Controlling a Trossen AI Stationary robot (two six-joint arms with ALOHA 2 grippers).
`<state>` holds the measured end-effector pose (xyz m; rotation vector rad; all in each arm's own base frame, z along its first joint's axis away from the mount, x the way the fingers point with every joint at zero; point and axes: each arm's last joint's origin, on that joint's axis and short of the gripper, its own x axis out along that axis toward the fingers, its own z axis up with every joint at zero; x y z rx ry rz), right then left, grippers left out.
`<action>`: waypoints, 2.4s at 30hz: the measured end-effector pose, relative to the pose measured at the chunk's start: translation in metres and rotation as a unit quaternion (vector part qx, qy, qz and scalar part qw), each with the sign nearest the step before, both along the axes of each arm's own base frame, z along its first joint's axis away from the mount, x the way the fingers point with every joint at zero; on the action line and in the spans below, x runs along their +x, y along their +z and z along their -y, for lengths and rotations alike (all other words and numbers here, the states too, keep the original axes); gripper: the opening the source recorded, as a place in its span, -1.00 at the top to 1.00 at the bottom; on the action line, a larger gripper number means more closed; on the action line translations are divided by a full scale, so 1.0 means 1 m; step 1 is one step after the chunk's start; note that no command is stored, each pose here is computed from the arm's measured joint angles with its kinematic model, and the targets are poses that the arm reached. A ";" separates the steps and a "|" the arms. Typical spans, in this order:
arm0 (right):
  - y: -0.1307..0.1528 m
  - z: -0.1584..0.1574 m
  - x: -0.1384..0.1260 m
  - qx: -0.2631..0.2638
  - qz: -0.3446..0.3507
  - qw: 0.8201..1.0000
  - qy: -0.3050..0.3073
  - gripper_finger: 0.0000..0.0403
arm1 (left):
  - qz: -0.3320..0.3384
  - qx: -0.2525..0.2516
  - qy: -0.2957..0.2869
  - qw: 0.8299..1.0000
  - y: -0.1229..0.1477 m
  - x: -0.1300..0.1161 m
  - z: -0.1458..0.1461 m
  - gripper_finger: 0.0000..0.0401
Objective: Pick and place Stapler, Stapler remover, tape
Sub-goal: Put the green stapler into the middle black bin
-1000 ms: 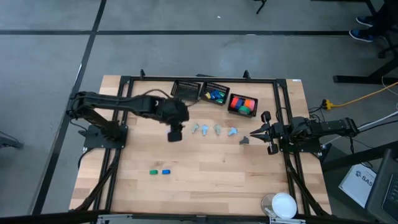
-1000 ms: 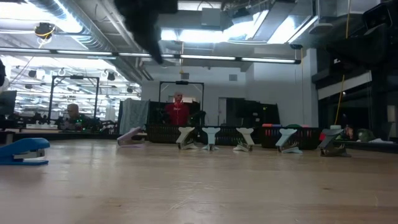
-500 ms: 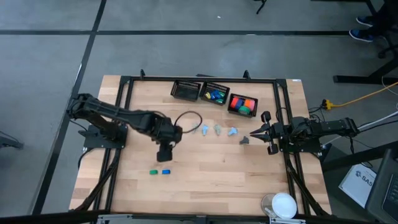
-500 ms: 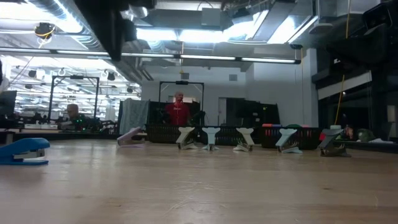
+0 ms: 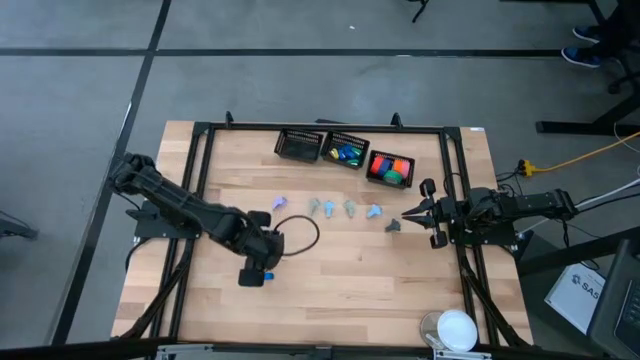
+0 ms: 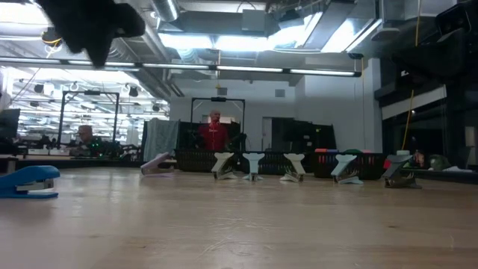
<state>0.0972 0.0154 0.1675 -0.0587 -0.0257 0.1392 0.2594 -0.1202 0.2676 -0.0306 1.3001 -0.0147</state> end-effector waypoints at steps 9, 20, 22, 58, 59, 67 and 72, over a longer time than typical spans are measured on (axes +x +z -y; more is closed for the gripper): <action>0.000 0.000 0.000 0.000 0.000 1.000 0.000 0.80 | -0.079 0.010 -0.008 0.997 -0.042 0.005 0.036 0.02; 0.000 0.000 0.000 0.000 0.000 1.000 0.000 0.80 | -0.178 0.023 0.019 0.984 -0.070 0.003 0.042 -0.17; 0.000 0.000 0.000 0.000 0.000 1.000 0.000 0.80 | -0.174 0.022 0.012 0.984 -0.073 0.006 0.044 -0.17; 0.000 0.000 0.000 0.000 0.000 1.000 0.000 0.80 | -0.216 0.025 -0.012 0.976 -0.122 -0.006 0.046 0.34; 0.000 0.000 0.000 0.000 0.000 1.000 0.000 0.80 | -0.216 0.025 -0.013 0.976 -0.122 -0.006 0.046 0.43; 0.000 0.000 0.000 0.000 0.000 1.000 0.000 0.80 | -0.219 0.018 -0.019 0.975 -0.122 -0.004 0.043 0.67; 0.000 0.000 0.000 0.000 0.000 1.000 0.000 0.80 | -0.209 0.003 -0.007 0.978 -0.112 0.002 0.030 0.67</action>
